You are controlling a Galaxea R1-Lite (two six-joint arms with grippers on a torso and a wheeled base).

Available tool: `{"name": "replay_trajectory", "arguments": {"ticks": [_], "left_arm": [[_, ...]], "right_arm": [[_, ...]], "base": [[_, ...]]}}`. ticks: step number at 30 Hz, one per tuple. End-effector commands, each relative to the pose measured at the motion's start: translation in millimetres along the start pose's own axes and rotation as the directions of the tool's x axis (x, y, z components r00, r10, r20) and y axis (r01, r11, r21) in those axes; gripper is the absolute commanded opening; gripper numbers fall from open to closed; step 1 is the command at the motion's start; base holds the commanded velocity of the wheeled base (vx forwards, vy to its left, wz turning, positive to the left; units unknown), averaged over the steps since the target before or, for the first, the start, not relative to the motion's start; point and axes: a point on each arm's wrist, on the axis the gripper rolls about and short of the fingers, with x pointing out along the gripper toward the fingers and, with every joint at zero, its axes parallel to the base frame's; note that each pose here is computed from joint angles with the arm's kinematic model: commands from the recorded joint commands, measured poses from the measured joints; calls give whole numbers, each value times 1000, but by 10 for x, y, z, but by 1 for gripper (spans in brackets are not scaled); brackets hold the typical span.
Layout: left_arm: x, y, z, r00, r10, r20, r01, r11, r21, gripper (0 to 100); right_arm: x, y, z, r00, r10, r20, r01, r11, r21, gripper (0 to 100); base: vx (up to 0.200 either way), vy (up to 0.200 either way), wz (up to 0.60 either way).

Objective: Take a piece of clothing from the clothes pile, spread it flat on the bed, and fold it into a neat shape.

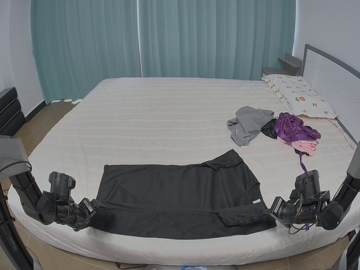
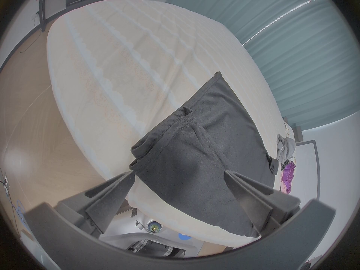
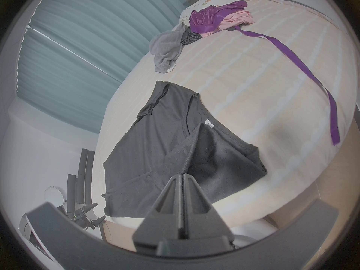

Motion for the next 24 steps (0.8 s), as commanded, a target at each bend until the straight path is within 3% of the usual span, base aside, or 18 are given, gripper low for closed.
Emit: {"name": "replay_trajectory", "arguments": {"ticks": [1,7,14,15,20,24], "left_arm": [[2,1,0,1000,0,-1,0,1000,0,100],[2,1,0,1000,0,-1,0,1000,0,100],[2,1,0,1000,0,-1,0,1000,0,100],[2,1,0,1000,0,-1,0,1000,0,100],[2,1,0,1000,0,-1,0,1000,0,100],[2,1,0,1000,0,-1,0,1000,0,100]], "right_arm": [[-69,7,39,1000,13,21,-13,1000,6,0],[-57,-58,5,997,-51,-50,51,999,10,0],[66,-221,-63,986,-115,-119,105,991,-82,0],[96,-252,-84,982,-131,-133,118,988,-103,100],[232,-339,-129,969,-191,-156,169,975,-144,100],[323,-294,-13,985,-155,-71,144,980,-140,100]], "base": [[0,0,0],[0,0,0],[0,0,0],[0,0,0],[0,0,0],[0,0,0]]}}
